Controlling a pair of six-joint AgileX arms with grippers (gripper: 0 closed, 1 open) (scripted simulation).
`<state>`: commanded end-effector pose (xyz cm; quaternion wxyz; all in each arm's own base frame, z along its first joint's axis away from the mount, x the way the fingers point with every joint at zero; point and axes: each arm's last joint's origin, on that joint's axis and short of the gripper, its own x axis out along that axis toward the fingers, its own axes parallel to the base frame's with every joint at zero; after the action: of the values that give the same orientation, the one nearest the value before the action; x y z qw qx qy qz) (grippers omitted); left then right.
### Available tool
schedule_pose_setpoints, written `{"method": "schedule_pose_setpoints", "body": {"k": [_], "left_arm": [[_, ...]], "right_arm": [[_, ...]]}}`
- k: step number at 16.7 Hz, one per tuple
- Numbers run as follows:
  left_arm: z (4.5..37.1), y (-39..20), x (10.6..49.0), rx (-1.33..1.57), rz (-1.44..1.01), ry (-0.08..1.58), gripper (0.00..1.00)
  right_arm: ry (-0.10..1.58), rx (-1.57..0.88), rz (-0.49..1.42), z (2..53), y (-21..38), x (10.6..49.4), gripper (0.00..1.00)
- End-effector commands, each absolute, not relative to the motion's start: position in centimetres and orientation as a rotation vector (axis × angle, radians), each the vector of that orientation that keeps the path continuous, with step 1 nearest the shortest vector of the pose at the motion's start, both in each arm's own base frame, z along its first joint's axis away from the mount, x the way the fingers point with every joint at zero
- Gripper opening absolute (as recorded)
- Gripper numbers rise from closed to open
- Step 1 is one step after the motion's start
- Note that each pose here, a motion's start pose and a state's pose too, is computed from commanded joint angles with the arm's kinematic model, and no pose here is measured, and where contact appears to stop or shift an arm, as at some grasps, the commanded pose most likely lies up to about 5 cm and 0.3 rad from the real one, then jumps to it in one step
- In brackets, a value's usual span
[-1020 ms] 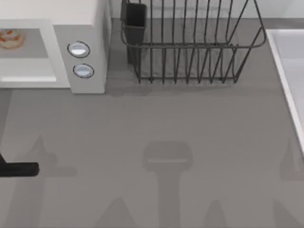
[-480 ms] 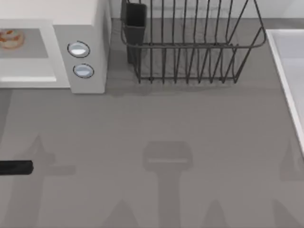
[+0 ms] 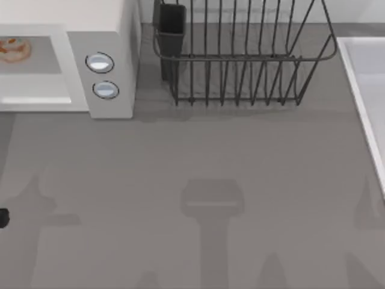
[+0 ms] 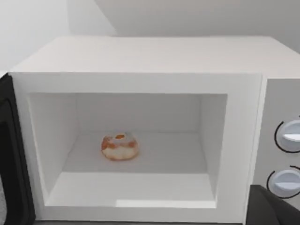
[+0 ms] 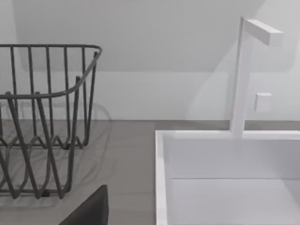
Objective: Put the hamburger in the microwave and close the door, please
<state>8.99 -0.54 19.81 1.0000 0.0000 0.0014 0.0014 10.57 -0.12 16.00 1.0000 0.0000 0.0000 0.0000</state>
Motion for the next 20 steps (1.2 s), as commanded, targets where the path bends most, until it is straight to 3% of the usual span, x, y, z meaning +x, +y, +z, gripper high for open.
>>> {"method": "schedule_pose_setpoints", "body": {"k": [6, 10, 16, 20], "left_arm": [[20.0, -0.5, 9.0, 0.009, 0.005, 0.011, 0.0], [23.0, 0.4, 9.3, 0.101, 0.036, 0.083, 0.0], [28.4, 4.9, 14.1, 0.242, 0.08, 0.423, 0.0], [28.5, 12.3, 18.9, 0.193, 0.042, 0.69, 0.0]], "right_arm": [[0.0, 0.0, 0.0, 16.0, -0.1, 10.6, 1.0], [0.0, 0.0, 0.0, 16.0, -0.1, 10.6, 1.0], [0.0, 0.0, 0.0, 16.0, -0.1, 10.6, 1.0], [0.0, 0.0, 0.0, 16.0, -0.1, 10.6, 1.0]]}}
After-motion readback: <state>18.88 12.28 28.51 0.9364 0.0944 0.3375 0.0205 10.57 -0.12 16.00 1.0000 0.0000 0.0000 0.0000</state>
